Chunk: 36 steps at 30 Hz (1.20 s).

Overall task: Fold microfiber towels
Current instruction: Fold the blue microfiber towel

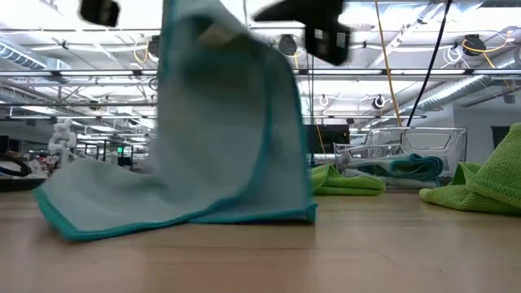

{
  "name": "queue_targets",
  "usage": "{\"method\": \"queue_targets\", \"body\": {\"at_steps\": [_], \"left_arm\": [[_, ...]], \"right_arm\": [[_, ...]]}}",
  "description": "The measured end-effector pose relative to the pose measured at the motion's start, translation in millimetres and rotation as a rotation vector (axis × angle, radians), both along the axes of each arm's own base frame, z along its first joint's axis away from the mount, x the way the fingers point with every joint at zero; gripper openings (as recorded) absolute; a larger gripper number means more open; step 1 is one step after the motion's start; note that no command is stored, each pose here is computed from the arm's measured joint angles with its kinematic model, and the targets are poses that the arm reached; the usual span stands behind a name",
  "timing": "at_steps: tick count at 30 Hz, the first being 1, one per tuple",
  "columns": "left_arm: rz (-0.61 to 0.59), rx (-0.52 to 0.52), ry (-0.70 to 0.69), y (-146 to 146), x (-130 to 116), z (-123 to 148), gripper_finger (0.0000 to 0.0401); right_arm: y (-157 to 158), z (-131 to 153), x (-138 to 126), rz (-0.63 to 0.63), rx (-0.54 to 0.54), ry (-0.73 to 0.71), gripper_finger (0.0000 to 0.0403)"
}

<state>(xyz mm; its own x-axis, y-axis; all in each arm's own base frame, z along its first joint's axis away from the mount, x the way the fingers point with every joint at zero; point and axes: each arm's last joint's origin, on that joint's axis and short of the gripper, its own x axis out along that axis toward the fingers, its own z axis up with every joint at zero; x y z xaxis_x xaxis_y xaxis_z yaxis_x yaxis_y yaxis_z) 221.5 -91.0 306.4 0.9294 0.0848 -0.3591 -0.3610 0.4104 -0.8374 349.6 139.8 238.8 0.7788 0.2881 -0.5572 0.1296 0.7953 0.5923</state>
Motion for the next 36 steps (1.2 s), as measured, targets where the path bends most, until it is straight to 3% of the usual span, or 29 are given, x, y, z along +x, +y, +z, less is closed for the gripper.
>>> {"method": "queue_targets", "body": {"at_steps": [5,11,13,15,21,24,32,36], "left_arm": [[0.056,0.014,-0.040,15,7,4,0.0004],[0.079,0.001,-0.024,28,11,3,0.0003],[0.088,-0.003,-0.027,31,12,3,0.0003],[0.098,-0.015,-0.041,34,14,5,0.0004],[0.101,-0.025,-0.107,36,16,11,0.0003],[0.101,-0.031,-0.129,35,16,13,0.0003],[0.100,-0.064,-0.251,35,19,25,0.0003],[0.098,-0.064,-0.343,35,20,35,0.0004]], "right_arm": [[6,10,-28,-0.087,-0.078,0.066,0.0184],[29,30,-30,-0.240,-0.199,-0.232,0.0194],[35,28,-23,-0.295,-0.188,-0.301,0.0194],[40,19,-14,-0.346,-0.119,-0.326,0.0194],[35,-12,14,-0.551,0.257,-0.333,0.0194],[32,-31,26,-0.614,0.380,-0.332,0.0194],[29,-56,49,-0.625,0.568,-0.522,0.0194],[28,-47,49,-0.594,0.564,-0.627,0.0194]]}}
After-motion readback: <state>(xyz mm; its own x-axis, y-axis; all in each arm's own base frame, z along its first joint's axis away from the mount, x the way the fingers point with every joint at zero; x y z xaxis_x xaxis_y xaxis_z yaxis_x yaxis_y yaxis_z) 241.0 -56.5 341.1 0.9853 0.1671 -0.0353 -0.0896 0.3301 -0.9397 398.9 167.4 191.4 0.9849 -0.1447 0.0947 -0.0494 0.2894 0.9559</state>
